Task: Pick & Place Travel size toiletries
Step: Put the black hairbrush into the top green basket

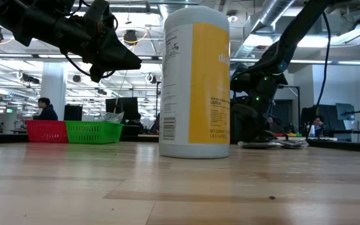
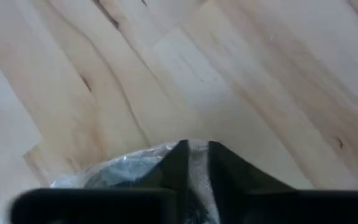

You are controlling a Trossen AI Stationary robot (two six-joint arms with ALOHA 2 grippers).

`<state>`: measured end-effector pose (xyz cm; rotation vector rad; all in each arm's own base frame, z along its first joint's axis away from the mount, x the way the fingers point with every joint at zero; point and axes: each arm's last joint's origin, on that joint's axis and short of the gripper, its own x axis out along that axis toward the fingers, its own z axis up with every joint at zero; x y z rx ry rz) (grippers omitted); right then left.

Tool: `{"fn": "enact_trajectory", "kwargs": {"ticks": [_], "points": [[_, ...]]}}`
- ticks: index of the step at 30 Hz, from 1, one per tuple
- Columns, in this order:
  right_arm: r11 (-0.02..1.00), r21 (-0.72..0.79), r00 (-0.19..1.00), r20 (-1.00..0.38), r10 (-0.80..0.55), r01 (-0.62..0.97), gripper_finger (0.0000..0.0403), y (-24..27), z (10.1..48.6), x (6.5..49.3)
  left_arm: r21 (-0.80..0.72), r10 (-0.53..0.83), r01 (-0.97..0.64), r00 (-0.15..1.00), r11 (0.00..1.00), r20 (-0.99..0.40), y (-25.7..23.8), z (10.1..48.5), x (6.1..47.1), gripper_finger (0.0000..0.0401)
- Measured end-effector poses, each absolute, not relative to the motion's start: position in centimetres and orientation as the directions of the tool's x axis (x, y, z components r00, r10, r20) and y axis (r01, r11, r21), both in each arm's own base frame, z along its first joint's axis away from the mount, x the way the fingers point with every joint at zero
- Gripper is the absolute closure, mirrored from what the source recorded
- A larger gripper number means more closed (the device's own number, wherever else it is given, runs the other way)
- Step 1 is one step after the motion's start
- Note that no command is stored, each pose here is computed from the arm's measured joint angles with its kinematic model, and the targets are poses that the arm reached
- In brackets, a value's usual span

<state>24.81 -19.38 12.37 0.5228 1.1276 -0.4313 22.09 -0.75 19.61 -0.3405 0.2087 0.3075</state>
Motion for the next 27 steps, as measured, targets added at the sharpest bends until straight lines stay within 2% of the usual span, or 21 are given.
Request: {"fn": "enact_trajectory", "kwargs": {"ticks": [3,13,20,27], "points": [[0.816,0.167,0.370,-0.927,-0.061,0.553,0.0392,-19.4,12.4,24.8,-0.295,0.261,-0.330,0.932,0.897,-0.251,-0.7,19.6,22.1,0.0356],[0.822,0.167,0.361,-0.931,-0.050,0.545,0.0402,-19.0,13.2,24.7,-0.295,0.263,-0.332,0.932,0.896,-0.250,-0.7,19.6,22.1,0.0356],[0.848,0.155,0.472,-0.873,-0.122,0.507,0.0403,-17.9,17.8,24.9,-0.295,0.263,-0.331,0.932,0.896,-0.249,-0.7,19.6,22.1,0.0356],[0.892,0.146,0.634,-0.752,-0.180,0.427,0.0403,-15.0,23.1,24.9,-0.298,0.268,-0.333,0.934,0.895,-0.238,-0.7,19.7,22.1,0.0356]]}}
